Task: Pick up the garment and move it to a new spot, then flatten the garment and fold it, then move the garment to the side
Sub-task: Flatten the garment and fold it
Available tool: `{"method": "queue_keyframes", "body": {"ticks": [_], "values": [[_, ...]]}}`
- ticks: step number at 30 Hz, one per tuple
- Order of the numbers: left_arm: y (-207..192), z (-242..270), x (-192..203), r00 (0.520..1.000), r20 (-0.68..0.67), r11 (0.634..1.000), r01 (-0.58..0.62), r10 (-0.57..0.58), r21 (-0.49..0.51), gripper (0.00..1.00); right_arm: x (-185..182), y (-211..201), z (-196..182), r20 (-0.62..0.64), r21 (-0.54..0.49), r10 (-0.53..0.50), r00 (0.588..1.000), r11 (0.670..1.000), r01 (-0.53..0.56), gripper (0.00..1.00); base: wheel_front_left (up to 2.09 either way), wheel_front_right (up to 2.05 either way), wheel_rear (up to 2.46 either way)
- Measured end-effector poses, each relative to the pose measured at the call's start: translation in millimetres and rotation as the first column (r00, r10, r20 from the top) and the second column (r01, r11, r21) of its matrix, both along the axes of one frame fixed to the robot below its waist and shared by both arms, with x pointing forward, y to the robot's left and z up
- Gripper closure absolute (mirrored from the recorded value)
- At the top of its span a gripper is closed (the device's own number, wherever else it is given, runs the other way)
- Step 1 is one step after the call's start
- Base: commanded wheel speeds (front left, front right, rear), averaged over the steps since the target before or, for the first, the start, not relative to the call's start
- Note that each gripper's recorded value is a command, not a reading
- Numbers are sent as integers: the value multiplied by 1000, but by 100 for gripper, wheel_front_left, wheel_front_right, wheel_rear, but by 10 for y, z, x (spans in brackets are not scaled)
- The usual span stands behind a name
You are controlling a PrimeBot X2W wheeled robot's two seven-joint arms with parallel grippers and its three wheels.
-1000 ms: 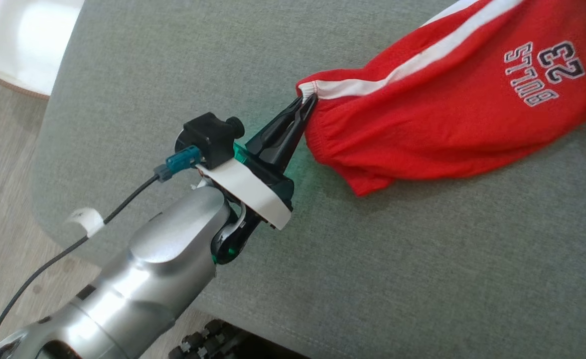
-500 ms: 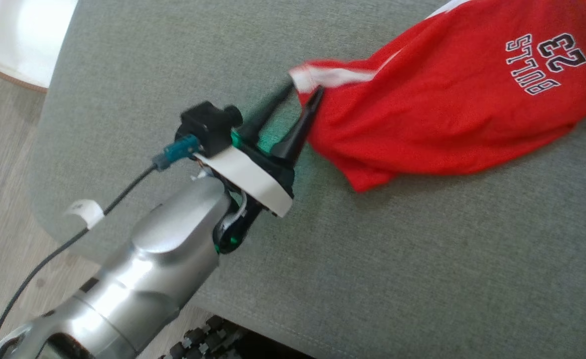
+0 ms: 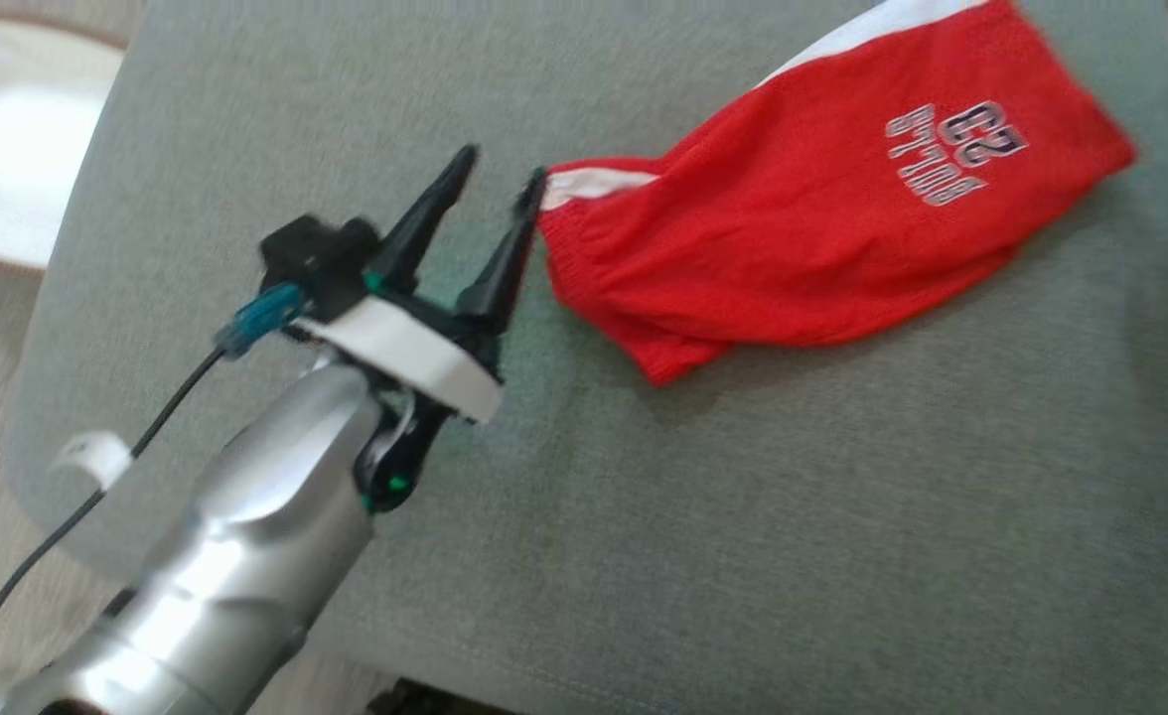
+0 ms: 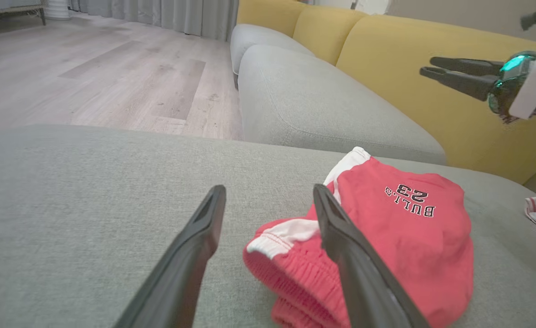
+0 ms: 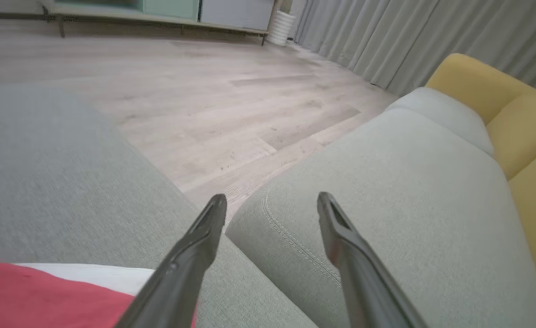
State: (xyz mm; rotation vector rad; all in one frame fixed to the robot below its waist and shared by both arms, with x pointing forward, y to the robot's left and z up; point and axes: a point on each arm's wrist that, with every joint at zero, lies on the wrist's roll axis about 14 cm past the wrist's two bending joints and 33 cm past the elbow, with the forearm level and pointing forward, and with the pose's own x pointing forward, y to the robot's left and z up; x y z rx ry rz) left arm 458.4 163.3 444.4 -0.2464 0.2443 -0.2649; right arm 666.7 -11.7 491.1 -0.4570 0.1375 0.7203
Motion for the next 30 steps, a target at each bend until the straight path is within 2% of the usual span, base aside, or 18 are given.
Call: {"method": "queue_keyframes", "body": {"ticks": [4,9,10,11,14,16,21,23,25,30], "values": [[95,183,-72,998,54,1000,-17,16,17,0,-218,-140,277,39,98,-42,998,994,38,0,0,0,0],[207,455,-55,990,137,999,-47,43,26,0,-450,-179,488,60,152,-48,997,988,39,0,0,0,0],[254,548,-65,985,167,998,-57,50,37,0,-550,-165,719,86,217,-48,995,976,28,0,0,0,0],[254,548,-65,985,167,998,-57,50,37,0,-550,-165,719,86,217,-48,995,976,28,0,0,0,0],[201,652,-110,978,205,998,-46,34,53,0,-672,-257,1073,145,301,-74,987,953,27,0,0,0,0],[161,734,-143,972,234,997,-45,30,59,0,-776,-381,1167,159,343,-106,982,938,46,0,0,0,0],[104,993,-224,945,323,997,-71,54,41,0,-1166,-627,921,128,367,-162,978,924,104,0,0,0,0],[33,1033,-289,938,342,997,-67,52,31,0,-1312,-721,840,103,408,-204,974,901,146,0,0,0,0],[-39,983,-367,940,336,998,-62,51,23,0,-1452,-807,770,102,416,-234,967,893,172,0,0,0,0],[-151,769,-567,954,290,997,-74,74,-11,0,-1867,-911,443,28,477,-323,946,836,271,0,0,0,0]]}}
